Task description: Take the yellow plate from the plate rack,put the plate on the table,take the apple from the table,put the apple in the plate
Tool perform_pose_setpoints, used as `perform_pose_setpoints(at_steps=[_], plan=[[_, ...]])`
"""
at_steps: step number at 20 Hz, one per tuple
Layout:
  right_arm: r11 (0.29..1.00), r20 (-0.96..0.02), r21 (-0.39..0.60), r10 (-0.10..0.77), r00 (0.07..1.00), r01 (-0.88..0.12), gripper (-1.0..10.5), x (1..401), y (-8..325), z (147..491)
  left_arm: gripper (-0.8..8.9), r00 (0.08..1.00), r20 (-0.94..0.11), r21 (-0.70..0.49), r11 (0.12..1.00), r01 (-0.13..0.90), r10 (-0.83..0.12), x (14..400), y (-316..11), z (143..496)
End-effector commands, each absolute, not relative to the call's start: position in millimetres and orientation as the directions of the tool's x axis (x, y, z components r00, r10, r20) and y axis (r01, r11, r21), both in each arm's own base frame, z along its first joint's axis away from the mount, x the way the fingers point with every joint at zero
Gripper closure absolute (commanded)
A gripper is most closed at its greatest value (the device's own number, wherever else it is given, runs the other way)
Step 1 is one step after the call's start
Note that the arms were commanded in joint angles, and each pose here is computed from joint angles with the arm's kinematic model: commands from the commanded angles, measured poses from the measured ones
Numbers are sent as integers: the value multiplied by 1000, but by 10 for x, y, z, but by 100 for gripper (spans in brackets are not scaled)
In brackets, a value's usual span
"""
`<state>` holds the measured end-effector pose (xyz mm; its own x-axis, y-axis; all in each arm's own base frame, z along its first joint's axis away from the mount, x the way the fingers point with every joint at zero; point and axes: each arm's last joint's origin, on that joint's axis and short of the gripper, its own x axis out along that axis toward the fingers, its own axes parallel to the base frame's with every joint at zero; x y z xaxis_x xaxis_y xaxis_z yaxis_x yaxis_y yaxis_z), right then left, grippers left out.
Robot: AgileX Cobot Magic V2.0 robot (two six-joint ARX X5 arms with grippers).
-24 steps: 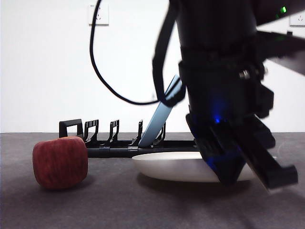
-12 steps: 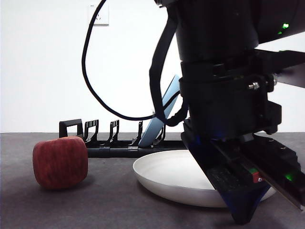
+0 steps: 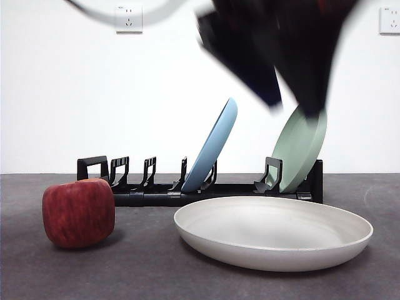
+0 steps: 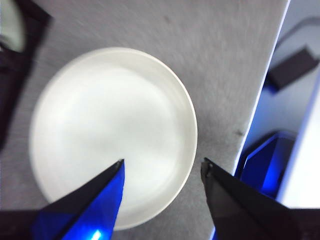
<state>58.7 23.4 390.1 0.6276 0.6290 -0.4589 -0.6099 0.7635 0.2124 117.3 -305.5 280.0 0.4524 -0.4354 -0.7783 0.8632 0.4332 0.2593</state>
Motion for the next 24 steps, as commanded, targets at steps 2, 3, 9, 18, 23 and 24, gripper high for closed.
perform_pose_setpoints(at_steps=[2,3,9,18,23,24], plan=[[706,-456,255,690,562,-661,321,734,293,3908,562,497,-666,171,534,828,-557,1011,-2609,3382],[674,-445,270,721,532,-687,321,806,325,3915,563,513,-620,157,547,823,-594,960,-2448,3551],[533,-478,323,805,351,-782,320,1301,693,3829,563,613,-371,77,635,769,-698,670,-1554,4171],[409,-566,216,793,228,-887,318,1667,1727,3509,563,604,-358,20,641,767,-712,533,-1192,4232],[409,-605,135,755,251,-902,317,1800,2295,3189,563,558,-397,-9,611,792,-729,515,-1184,4198],[411,-609,125,750,257,-903,317,1826,2382,3125,563,556,-402,-9,611,792,-727,514,-1181,4193]])
